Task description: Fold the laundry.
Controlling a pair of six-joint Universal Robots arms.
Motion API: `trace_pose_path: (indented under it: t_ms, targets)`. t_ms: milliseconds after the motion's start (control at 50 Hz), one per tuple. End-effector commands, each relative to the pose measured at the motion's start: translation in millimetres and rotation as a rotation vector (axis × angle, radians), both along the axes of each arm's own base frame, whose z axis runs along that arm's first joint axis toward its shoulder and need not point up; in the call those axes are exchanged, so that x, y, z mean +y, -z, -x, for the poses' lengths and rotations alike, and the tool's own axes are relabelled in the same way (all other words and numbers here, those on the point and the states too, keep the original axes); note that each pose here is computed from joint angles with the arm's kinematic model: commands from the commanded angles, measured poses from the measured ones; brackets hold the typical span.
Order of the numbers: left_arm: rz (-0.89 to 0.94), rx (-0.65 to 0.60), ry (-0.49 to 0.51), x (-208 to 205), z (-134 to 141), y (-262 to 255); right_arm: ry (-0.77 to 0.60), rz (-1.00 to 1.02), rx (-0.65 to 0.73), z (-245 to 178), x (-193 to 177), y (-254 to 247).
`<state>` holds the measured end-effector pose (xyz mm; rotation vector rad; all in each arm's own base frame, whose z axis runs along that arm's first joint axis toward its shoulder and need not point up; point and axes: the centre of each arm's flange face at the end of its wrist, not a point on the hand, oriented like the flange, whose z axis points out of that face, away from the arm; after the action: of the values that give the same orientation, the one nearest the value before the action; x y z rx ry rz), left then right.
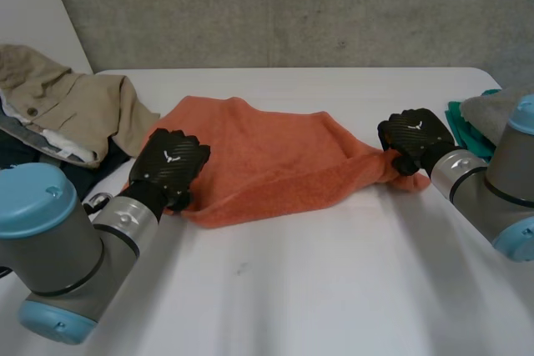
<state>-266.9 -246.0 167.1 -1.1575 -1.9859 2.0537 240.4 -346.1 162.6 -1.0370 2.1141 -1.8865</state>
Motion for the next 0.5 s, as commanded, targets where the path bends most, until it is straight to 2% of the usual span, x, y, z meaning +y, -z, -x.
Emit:
trace_pose_path:
  t_ms: [20,160,260,360,500]
  targets:
    - [-0.033,-0.016,-0.031,-12,-12,-2,0.006,-0.009,-0.049,-4,-1,-6]
    - [-0.086,-0.021,-0.102,-41,-42,-8,0.032,-0.014,-0.038,4,-10,-9]
    - [-0.133,-0.031,-0.118,-64,-66,-12,0.028,-0.015,-0.014,5,-10,-7]
    - [-0.172,-0.113,-0.093,-87,-87,8,0.018,-0.014,0.009,3,-8,-4]
    - [-0.151,-0.243,-0.063,-103,-94,31,0.021,-0.017,0.027,2,-6,0]
